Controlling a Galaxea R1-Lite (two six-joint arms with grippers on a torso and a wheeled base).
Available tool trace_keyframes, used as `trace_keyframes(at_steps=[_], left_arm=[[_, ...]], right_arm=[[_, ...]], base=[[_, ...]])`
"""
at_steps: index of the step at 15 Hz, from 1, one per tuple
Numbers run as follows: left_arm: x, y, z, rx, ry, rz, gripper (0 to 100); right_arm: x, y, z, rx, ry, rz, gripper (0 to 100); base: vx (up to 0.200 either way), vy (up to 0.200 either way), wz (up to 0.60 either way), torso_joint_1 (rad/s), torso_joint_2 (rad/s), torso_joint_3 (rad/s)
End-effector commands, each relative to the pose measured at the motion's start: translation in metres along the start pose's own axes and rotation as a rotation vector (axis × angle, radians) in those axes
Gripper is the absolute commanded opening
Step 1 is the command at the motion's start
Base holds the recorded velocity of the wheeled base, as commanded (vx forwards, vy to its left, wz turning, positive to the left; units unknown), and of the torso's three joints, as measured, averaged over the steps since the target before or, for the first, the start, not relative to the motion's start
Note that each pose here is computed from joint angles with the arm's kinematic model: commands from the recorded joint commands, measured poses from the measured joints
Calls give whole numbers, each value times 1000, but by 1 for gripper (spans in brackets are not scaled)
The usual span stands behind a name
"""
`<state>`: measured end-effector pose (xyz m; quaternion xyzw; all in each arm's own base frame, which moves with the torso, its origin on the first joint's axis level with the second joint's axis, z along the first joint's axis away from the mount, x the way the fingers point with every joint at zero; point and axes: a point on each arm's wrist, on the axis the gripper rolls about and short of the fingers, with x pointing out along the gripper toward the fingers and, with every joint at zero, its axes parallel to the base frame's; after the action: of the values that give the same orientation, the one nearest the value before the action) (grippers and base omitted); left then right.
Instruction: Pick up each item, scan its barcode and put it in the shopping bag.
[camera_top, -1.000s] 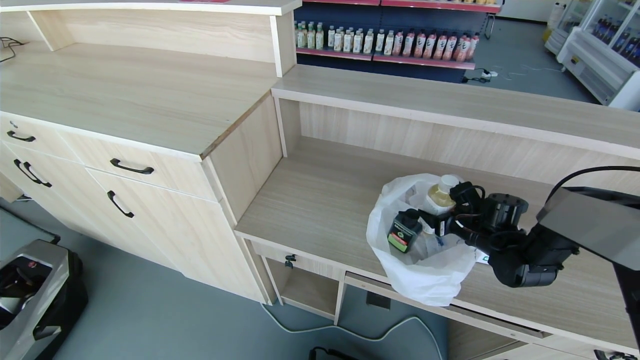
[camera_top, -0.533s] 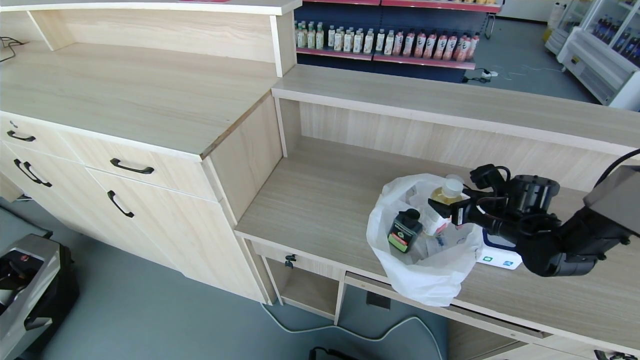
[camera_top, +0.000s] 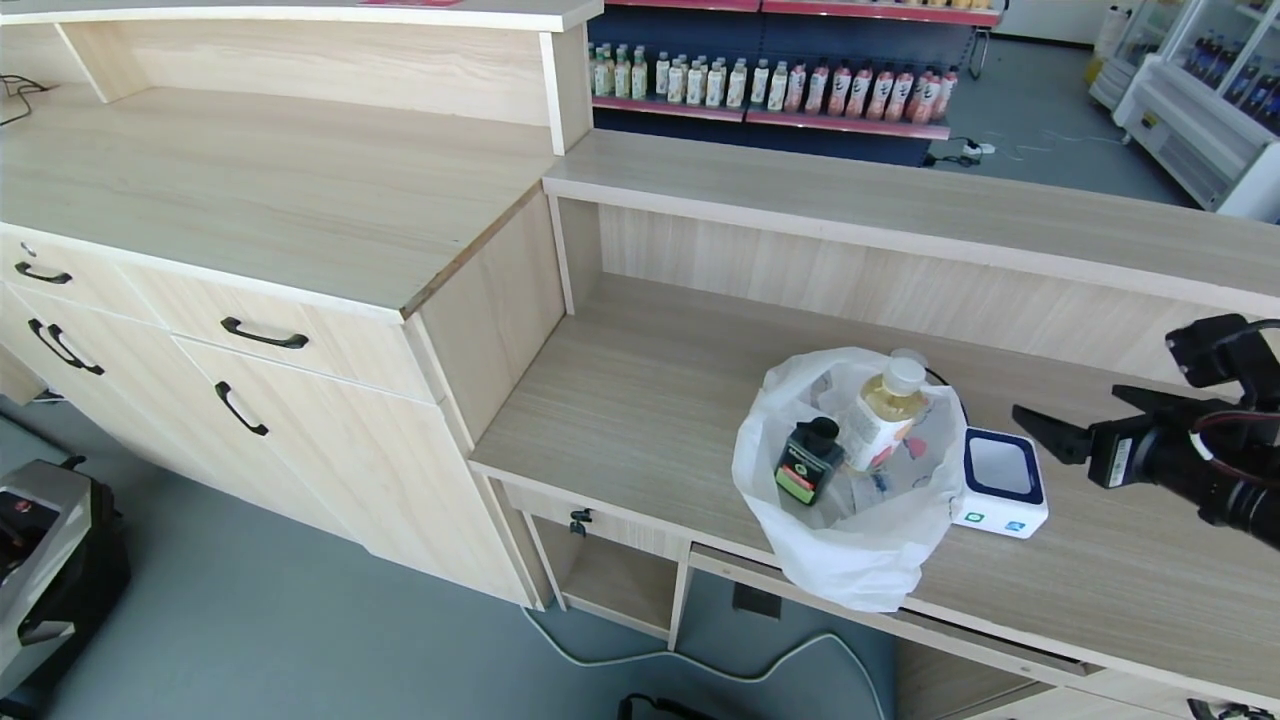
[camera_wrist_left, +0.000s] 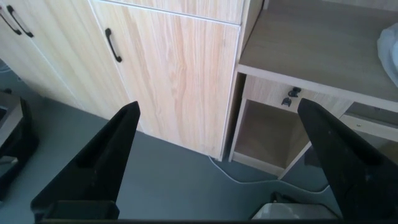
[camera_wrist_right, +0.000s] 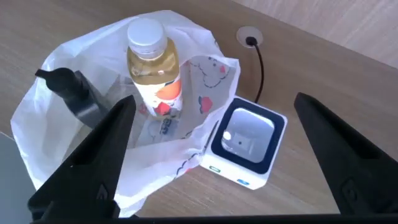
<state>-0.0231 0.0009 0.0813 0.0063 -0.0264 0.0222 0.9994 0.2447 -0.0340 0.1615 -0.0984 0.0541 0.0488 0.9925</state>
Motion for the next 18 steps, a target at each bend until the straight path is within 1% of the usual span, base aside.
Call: trace_keyframes(at_steps=[1,4,5,8,9,11,12,15,16,18], left_arm=[[0,0,0,0,0,0,100],[0,0,0,0,0,0,100],[0,0,0,0,0,0,100],[0,0,0,0,0,0,100],[0,0,0,0,0,0,100],[0,0,0,0,0,0,100],[0,0,0,0,0,0,100],[0,0,0,0,0,0,100],[0,0,0,0,0,0,100],[0,0,0,0,0,0,100]], right_arm=[[-44,-7,30,-61,-122,-101,100],[-64,-5,50,-88,-215,-127,100],[-70,-5,53,-91,-229,-137,100],[-77,-2,52,-83,-227,-134,100],[-81,-3,41,-21,-195,-155,100],[-101,6,21,10,-124,-247,100],[-116,12,13,23,-100,-265,100],[-147,24,9,36,-103,-275,100],[-157,29,0,13,-102,-285,100],[-175,41,-24,-110,-93,-299,100]], base=[[0,0,-600,-2,2,7],[0,0,-600,1,2,4],[0,0,-600,7,2,7],[0,0,0,0,0,0],[0,0,0,0,0,0],[0,0,0,0,0,0],[0,0,0,0,0,0],[0,0,0,0,0,0],[0,0,0,0,0,0],[0,0,0,0,0,0]])
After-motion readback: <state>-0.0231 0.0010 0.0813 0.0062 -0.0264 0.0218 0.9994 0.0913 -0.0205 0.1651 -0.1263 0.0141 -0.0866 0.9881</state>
